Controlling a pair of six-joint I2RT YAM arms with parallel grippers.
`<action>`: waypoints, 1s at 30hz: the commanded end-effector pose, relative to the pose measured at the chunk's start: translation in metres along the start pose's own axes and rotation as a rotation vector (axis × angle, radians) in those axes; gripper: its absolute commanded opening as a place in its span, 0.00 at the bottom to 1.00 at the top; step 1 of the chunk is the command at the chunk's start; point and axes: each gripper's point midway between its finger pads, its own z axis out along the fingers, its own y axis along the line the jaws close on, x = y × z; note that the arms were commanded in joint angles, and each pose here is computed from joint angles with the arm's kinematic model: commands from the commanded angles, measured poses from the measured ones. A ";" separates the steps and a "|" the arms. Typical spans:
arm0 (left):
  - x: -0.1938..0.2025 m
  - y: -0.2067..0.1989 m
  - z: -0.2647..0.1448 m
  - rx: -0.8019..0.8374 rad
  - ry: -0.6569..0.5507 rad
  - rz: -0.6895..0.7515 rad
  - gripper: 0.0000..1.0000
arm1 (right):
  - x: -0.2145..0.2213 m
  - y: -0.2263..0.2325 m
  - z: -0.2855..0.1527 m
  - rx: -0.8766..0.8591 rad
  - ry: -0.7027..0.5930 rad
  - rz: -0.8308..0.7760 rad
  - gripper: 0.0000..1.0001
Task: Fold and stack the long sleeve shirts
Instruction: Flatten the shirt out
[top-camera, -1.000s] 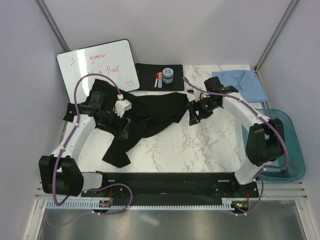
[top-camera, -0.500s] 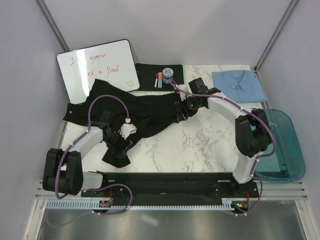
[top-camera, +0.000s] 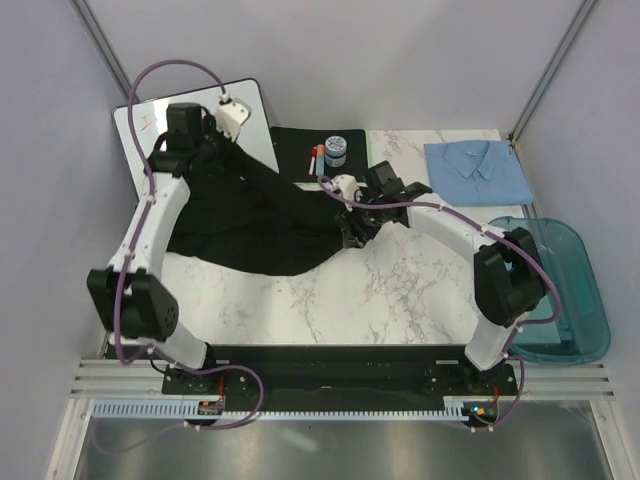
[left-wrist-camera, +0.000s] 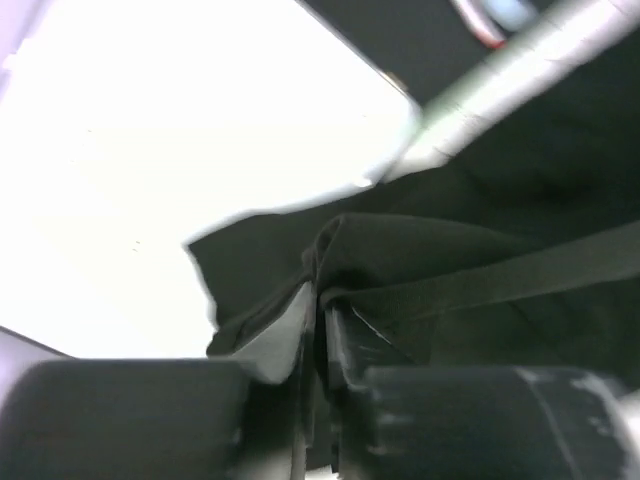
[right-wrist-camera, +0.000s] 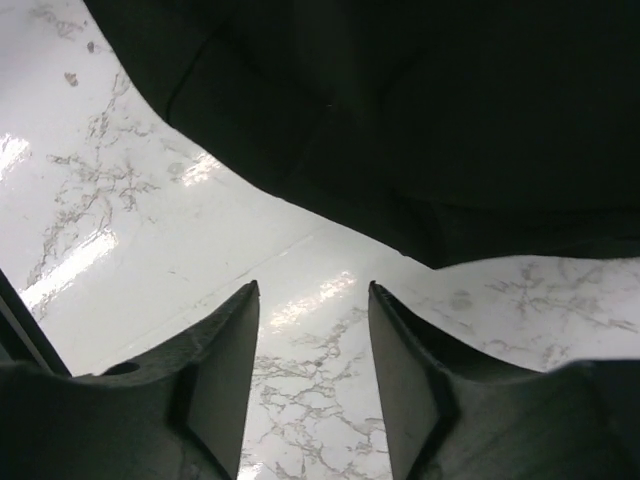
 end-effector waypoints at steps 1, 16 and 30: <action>-0.001 0.070 0.058 -0.211 0.072 -0.091 0.47 | -0.023 0.024 0.024 0.011 0.001 -0.176 0.59; 0.177 -0.025 -0.029 0.236 0.292 -0.314 0.71 | -0.001 0.038 0.136 0.164 0.231 -0.422 0.32; 0.203 -0.135 -0.090 0.573 0.290 -0.108 0.68 | 0.066 0.054 -0.043 0.036 0.268 -0.184 0.00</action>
